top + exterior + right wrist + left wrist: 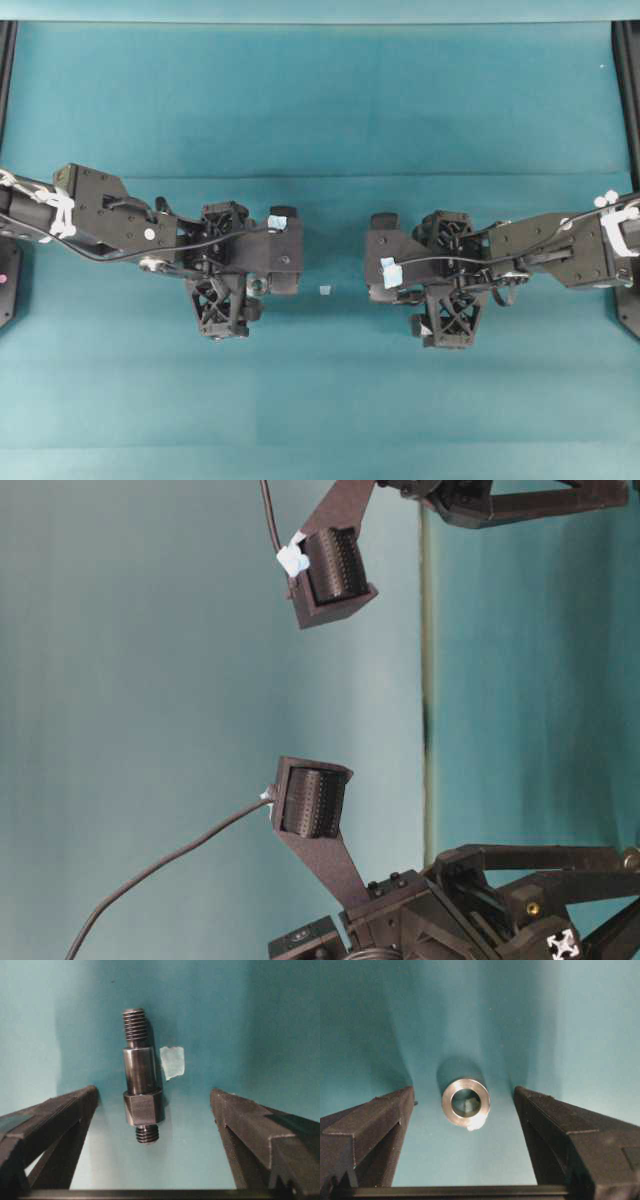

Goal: Insert the washer onto the shaft with both hands.
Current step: 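Close left gripper on the washer and right gripper on the shaft, then lift the washer and shaft and turn them to face each other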

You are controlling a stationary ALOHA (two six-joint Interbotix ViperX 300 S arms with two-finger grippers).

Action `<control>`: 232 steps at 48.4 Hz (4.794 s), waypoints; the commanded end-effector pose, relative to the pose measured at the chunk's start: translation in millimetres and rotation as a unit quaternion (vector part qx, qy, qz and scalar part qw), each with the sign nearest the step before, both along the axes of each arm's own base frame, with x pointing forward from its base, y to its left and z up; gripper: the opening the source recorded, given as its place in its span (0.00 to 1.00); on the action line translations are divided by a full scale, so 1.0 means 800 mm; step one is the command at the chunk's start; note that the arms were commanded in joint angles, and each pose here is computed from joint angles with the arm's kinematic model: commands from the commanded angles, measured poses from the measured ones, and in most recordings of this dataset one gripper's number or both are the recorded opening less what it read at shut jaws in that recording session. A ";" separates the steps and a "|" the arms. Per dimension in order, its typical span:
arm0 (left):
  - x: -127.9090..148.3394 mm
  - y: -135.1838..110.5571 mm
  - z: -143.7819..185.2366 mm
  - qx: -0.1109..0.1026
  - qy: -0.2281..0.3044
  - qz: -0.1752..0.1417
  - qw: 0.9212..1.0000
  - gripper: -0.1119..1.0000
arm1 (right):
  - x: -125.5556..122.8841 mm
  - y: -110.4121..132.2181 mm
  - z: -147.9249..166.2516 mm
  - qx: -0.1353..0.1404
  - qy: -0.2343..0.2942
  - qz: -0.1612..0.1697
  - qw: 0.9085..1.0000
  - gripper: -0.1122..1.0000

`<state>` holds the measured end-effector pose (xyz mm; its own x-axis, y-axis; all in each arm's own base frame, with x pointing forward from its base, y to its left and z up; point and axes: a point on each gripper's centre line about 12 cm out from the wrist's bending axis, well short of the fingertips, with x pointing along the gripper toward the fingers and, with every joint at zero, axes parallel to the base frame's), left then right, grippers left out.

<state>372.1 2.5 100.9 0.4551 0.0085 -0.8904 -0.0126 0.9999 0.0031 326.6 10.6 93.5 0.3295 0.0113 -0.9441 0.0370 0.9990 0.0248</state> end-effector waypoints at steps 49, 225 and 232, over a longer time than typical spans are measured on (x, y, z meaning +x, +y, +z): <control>0.003 0.000 0.006 0.000 -0.009 0.000 1.000 0.82 | 0.004 0.003 -0.001 -0.001 -0.005 0.006 1.000 0.87; -0.015 -0.001 0.085 0.004 -0.163 -0.008 0.987 0.44 | 0.003 -0.017 0.057 -0.002 -0.137 -0.006 0.991 0.10; -0.031 -0.001 0.103 0.002 -0.252 -0.006 0.968 0.44 | -0.002 -0.009 0.060 -0.002 -0.187 0.002 0.982 0.10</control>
